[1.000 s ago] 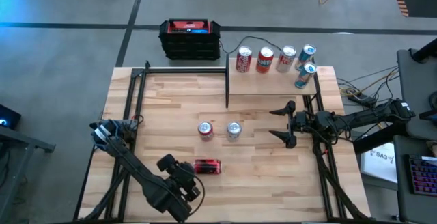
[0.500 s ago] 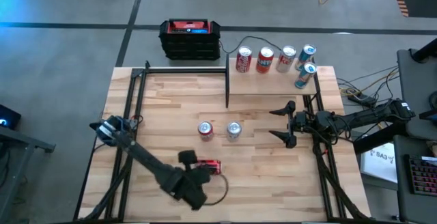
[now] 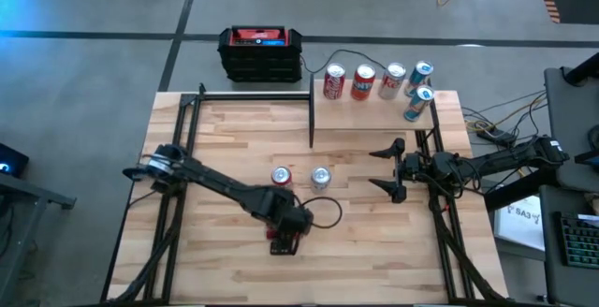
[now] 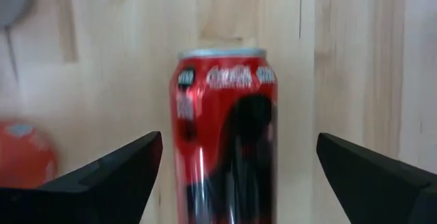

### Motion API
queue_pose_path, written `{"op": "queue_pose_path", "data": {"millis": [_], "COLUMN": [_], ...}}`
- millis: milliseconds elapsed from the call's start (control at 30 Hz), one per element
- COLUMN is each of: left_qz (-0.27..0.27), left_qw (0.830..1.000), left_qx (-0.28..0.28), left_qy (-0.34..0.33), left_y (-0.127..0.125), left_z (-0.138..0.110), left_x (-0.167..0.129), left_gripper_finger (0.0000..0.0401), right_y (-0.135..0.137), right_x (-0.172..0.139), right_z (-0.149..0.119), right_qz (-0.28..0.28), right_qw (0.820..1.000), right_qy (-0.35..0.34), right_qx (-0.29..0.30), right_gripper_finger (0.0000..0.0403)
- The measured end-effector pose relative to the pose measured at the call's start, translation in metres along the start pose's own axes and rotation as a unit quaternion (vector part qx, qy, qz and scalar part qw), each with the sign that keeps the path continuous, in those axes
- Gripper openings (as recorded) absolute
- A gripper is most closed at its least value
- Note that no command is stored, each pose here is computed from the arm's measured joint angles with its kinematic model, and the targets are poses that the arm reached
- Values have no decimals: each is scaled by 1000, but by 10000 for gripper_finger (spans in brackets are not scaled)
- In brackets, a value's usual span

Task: Place canned beverage on shelf
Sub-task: Move the red white soda can to the bottom right of the red soda can

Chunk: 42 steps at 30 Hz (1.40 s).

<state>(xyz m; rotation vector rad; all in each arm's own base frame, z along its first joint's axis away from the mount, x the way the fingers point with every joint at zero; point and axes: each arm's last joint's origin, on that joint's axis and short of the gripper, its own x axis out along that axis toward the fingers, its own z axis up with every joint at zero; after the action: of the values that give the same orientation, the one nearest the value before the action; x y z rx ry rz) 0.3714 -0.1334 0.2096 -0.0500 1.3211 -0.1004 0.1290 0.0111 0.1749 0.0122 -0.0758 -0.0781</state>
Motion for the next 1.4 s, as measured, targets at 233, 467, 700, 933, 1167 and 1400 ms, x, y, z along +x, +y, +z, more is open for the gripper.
{"op": "queue_pose_path", "data": {"millis": [233, 467, 700, 933, 1167, 1400], "left_qz": [-16, -25, -32, -18, -20, -27], "left_qw": [999, 998, 995, 994, 993, 989], "left_qx": [5, 4, 17, -13, -14, -9], "left_qy": [-36, -66, -90, -105, -112, -142], "left_y": [5, 10, 14, 14, 14, 6], "left_z": [-4, -16, -26, -23, -19, 1], "left_x": [24, 49, 66, 65, 62, 42], "left_gripper_finger": [373, 373, 364, 283, 284, 284], "right_y": [0, 0, 0, 0, 0, 0], "right_x": [0, 0, 0, 0, 0, 0], "right_z": [0, 0, 0, 0, 0, 0], "right_qz": [0, 0, 0, 0, 0, 0], "right_qw": [1000, 1000, 1000, 1000, 1000, 1000], "right_qy": [0, 0, 0, 0, 0, 0], "right_qx": [0, 0, 0, 0, 0, 0], "right_gripper_finger": [383, 383, 383, 383, 383, 383]}}
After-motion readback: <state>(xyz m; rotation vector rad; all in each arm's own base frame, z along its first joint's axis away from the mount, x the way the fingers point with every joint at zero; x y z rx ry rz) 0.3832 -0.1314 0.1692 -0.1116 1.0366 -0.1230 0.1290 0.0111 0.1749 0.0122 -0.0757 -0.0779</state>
